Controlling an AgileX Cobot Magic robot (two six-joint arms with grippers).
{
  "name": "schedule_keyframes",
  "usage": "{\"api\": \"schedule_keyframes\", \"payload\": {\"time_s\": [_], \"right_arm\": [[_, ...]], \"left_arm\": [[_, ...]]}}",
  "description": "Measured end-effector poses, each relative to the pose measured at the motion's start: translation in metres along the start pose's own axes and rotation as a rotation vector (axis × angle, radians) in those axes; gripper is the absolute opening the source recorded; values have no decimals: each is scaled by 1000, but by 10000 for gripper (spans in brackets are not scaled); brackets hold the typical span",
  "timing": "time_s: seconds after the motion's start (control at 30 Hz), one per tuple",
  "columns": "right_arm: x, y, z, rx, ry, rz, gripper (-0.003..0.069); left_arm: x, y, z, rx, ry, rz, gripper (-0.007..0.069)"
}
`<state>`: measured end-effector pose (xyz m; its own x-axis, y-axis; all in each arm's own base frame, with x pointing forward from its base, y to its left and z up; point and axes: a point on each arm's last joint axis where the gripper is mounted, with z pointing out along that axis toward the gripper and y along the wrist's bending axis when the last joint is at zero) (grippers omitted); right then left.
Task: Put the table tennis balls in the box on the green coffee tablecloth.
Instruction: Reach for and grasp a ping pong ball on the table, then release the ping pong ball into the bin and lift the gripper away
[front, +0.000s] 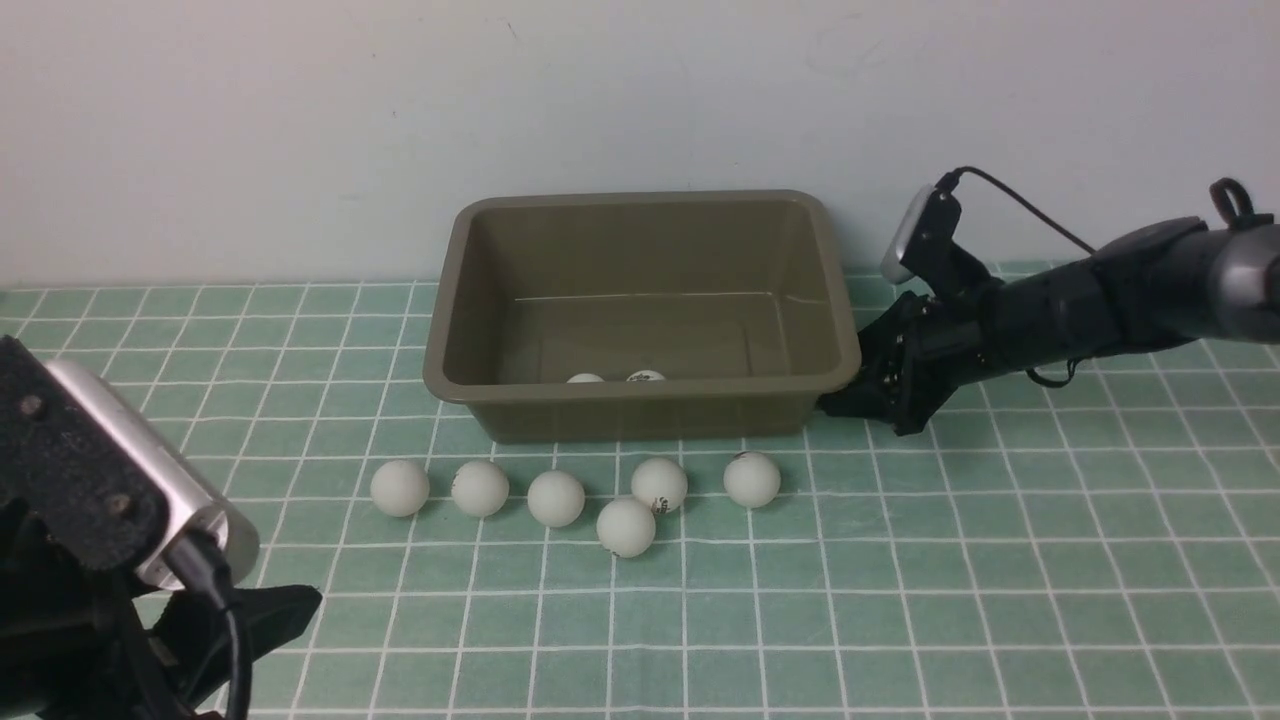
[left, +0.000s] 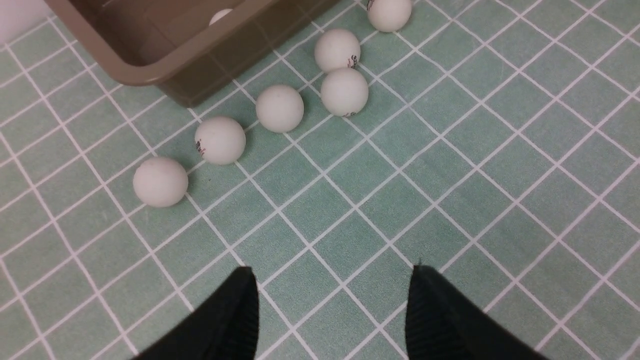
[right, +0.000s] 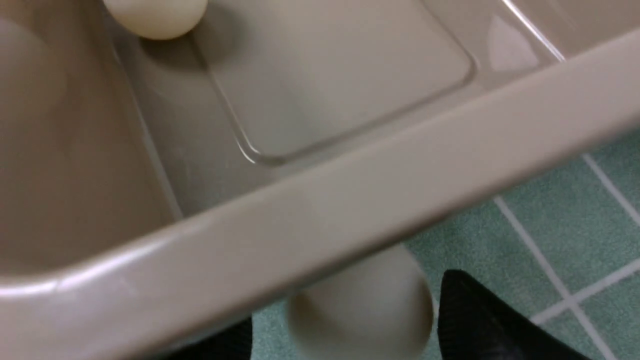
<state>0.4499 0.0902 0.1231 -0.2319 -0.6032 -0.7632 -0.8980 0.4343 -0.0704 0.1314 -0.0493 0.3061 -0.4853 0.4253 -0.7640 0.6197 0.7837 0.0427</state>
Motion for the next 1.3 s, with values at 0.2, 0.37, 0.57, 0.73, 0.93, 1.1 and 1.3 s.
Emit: {"api": "schedule_keyframes", "payload": {"time_s": [0.2, 0.37, 0.57, 0.73, 0.93, 1.1, 1.3], "right_arm": [[-1, 1, 1, 0, -2, 0, 436], [-1, -1, 1, 18, 2, 21, 342], [1, -7, 0, 71, 11, 91, 344], [9, -22, -19, 132, 11, 149, 344], [-7, -39, -76, 196, -97, 228, 344], [-46, -20, -90, 44, -287, 246, 344], [-67, 7, -62, -46, -230, 212, 344]], "left_arm": [[0, 0, 0, 0, 0, -4, 363], [0, 0, 0, 3, -1, -7, 363], [-1, -1, 0, 8, -8, -15, 363], [-1, -1, 0, 10, -9, -16, 363], [-1, -1, 0, 11, -10, -18, 363], [-1, -1, 0, 12, -11, -19, 363], [-1, -1, 0, 12, -11, -19, 363]]}}
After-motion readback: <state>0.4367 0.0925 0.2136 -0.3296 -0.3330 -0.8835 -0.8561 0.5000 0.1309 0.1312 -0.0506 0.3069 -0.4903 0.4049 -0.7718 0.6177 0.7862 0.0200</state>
